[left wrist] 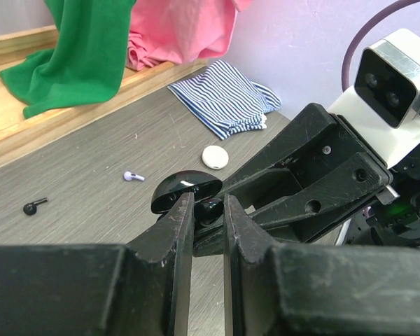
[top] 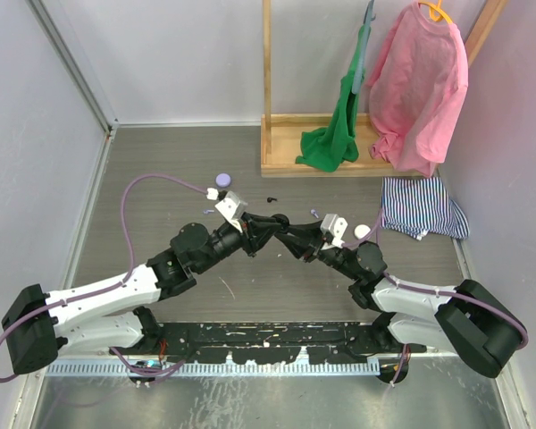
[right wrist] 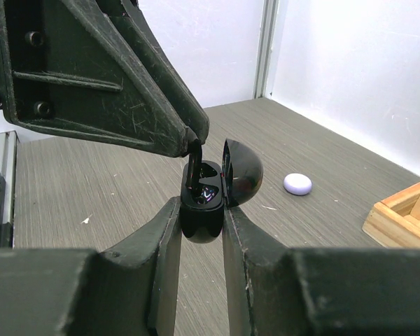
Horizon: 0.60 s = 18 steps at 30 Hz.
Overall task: Insert the wireless bluetooth earbuds into the charging case
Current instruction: Place the earbud in the charging case.
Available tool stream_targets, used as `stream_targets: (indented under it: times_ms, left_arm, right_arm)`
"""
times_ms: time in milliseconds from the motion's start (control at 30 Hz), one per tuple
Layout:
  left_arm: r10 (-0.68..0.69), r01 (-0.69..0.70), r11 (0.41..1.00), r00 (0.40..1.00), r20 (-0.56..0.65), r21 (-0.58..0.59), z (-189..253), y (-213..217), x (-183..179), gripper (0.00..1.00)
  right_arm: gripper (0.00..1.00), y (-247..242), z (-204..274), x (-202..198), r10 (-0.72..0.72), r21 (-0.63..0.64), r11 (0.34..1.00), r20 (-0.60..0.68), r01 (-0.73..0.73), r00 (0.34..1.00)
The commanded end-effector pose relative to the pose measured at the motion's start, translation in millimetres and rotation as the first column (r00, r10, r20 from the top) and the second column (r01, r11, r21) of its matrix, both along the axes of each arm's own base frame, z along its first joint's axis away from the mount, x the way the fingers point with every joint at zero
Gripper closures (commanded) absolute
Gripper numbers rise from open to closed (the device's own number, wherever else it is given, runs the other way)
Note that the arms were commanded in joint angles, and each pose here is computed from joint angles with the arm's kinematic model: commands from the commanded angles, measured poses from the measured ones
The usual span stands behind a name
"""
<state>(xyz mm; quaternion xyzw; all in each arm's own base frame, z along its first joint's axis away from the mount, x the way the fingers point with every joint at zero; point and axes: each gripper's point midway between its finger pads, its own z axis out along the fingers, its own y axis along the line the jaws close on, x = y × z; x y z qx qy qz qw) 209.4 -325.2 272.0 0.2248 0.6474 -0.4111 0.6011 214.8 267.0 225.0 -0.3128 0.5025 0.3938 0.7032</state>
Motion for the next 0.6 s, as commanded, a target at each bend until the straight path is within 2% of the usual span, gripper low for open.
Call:
stream_targets:
  times_ms: [0,567]
  left_arm:
    - [0.033,-0.031,0.999,0.998,0.062,-0.025,21,4,5,0.93]
    - [0.061,-0.057,0.998,0.992,0.114,-0.036,40,10,8,0.93]
  right_arm:
    - [0.94,-6,32,-1,-0.027,0.086,0.996,0.087,0.019,0.996]
    - [0.94,-5,27,0,-0.022,0.078,0.997,0.078,0.016,0.997]
